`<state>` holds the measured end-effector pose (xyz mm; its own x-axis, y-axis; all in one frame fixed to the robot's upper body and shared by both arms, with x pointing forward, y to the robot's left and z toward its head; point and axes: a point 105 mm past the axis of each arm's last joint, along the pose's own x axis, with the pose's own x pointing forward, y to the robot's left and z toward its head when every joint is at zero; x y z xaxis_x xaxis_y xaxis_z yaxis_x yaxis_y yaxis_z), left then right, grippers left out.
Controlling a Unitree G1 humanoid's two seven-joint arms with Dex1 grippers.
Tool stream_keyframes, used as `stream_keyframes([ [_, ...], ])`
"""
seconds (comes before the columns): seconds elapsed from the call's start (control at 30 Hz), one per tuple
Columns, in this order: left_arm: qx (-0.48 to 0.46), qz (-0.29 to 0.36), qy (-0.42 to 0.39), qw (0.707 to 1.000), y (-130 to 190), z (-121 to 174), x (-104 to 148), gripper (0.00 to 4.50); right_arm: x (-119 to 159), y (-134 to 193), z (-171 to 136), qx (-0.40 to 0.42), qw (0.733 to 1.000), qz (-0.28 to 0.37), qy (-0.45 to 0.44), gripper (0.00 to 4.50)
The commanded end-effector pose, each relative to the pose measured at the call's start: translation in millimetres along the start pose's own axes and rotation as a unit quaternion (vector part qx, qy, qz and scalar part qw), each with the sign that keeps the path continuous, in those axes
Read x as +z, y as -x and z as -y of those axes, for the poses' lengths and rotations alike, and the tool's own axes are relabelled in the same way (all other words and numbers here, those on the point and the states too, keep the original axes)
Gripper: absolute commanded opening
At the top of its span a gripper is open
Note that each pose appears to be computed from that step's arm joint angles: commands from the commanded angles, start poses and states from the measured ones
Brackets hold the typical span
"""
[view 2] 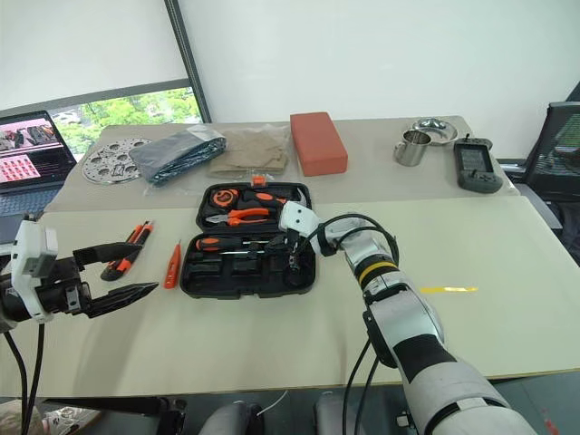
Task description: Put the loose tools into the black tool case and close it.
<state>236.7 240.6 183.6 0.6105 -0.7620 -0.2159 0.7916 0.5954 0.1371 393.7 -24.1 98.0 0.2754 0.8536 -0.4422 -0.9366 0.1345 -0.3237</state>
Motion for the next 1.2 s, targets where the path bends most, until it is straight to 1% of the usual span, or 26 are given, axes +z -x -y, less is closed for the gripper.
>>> stream_keyframes([
  [0.03,0.032,0.012,-0.031,0.999,5,-9,12,4.5,-16,-1,-10,0.017,0.999,-0.025,-0.012,0.04],
  [0.13,0.079,0.013,-0.024,0.996,10,-20,8,4.5,23,7,2,0.008,0.996,0.085,-0.02,0.04],
  [0.2,0.102,0.013,-0.019,0.994,12,-26,6,4.5,35,12,5,0.007,0.992,0.121,-0.024,0.04],
  [0.27,0.157,0.015,-0.026,0.987,17,-39,2,4.5,52,22,12,-0.002,0.987,0.162,-0.024,0.61],
  [0.3,0.199,0.012,-0.031,0.98,20,-49,-3,4.5,62,29,15,-0.009,0.982,0.186,-0.022,0.81],
  [0.37,0.251,0.004,-0.03,0.968,25,-63,-12,4.5,73,41,15,-0.014,0.977,0.213,-0.016,1.48],
  [0.4,0.265,0.001,-0.028,0.964,26,-67,-15,4.5,76,44,14,-0.015,0.976,0.218,-0.014,1.91],
  [0.47,0.297,-0.004,-0.017,0.955,24,-76,-25,4.5,81,55,9,-0.021,0.974,0.227,-0.011,2.57],
  [0.6,0.299,-0.024,0.008,0.954,5,-74,-46,4.5,86,74,-3,-0.039,0.973,0.227,-0.006,3.92],
  [0.67,0.311,-0.026,0.019,0.95,-8,-74,-52,4.5,86,81,-9,-0.055,0.974,0.22,-0.008,4.48],
  [0.73,0.311,-0.031,0.021,0.95,-19,-71,-55,4.5,84,87,-17,-0.058,0.976,0.21,-0.012,4.48],
  [0.87,0.346,-0.034,0.051,0.936,-35,-74,-62,4.5,74,106,-33,-0.059,0.98,0.187,-0.026,4.48],
  [0.93,0.34,-0.043,0.07,0.937,-48,-69,-67,4.5,66,117,-35,-0.073,0.982,0.173,-0.037,4.48],
  [1.0,0.347,-0.061,0.087,0.932,-56,-70,-74,4.5,62,123,-36,-0.082,0.982,0.163,-0.044,4.48],
  [1.07,0.345,-0.073,0.105,0.93,-63,-70,-79,4.5,62,126,-36,-0.087,0.982,0.159,-0.046,4.48],
  [1.2,0.32,-0.102,0.138,0.932,-82,-60,-89,4.5,64,135,-37,-0.097,0.982,0.157,-0.047,4.48],
])
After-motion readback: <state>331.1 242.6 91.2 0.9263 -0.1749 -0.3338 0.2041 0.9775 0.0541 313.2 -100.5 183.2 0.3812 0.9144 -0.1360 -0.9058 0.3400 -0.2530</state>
